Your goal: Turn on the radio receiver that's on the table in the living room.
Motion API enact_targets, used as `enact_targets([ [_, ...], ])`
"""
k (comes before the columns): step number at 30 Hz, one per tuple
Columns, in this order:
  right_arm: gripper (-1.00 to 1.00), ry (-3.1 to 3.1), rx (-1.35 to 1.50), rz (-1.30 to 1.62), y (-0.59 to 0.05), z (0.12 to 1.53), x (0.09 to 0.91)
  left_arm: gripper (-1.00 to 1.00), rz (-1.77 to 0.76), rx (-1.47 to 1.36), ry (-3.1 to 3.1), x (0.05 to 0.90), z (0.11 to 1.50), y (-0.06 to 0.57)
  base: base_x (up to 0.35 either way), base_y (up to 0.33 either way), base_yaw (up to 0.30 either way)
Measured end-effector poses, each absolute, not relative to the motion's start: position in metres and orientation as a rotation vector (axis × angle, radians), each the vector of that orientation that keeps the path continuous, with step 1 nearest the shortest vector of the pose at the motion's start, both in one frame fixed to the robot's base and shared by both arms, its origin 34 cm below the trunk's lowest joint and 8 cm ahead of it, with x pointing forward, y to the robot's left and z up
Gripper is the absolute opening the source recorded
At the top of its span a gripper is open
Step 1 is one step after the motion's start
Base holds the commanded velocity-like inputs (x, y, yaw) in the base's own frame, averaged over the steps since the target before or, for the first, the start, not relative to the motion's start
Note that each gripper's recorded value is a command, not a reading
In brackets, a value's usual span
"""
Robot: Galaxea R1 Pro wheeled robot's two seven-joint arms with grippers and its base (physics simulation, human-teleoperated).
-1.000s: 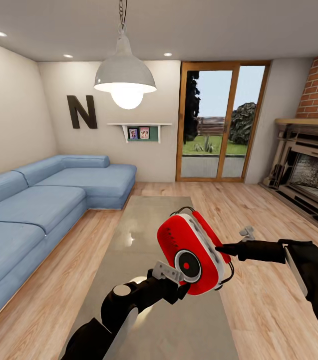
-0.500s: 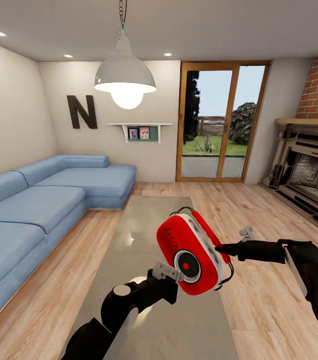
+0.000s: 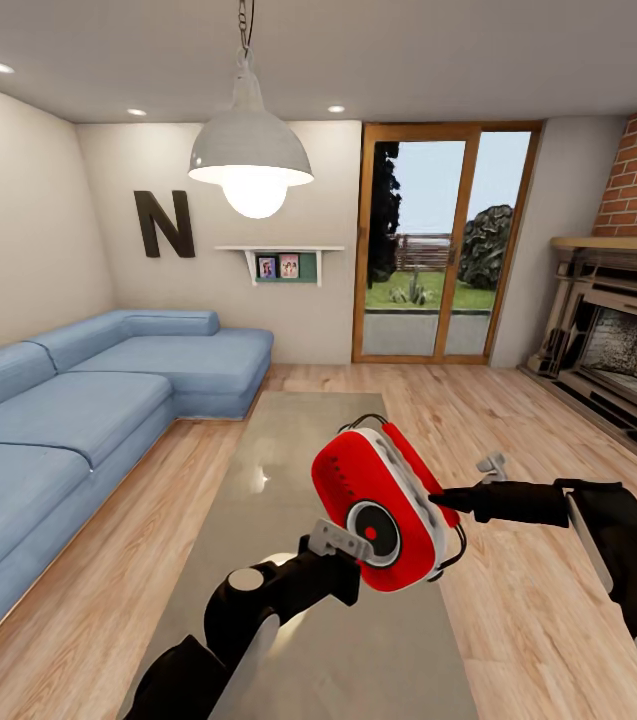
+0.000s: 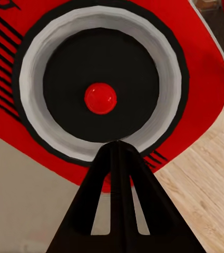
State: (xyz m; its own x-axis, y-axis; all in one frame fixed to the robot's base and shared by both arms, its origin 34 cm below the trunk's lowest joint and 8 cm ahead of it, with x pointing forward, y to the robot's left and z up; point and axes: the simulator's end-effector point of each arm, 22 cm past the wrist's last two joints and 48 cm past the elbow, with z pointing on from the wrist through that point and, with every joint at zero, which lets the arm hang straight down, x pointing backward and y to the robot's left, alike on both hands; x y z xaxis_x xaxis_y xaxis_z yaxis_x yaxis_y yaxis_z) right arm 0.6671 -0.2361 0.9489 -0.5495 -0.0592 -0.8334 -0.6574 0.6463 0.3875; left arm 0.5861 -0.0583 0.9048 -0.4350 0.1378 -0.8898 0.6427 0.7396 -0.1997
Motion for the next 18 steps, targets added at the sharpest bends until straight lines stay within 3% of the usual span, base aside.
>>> enact_targets([
  [18, -1.0, 2.019, -0.59, 0.925, -0.2268, 0.9474, 0.6615, -1.0, -0.645, 0.596, 1.956, 0.5874, 0.9067, -0.0562, 0.0, 0.0, 0.0],
])
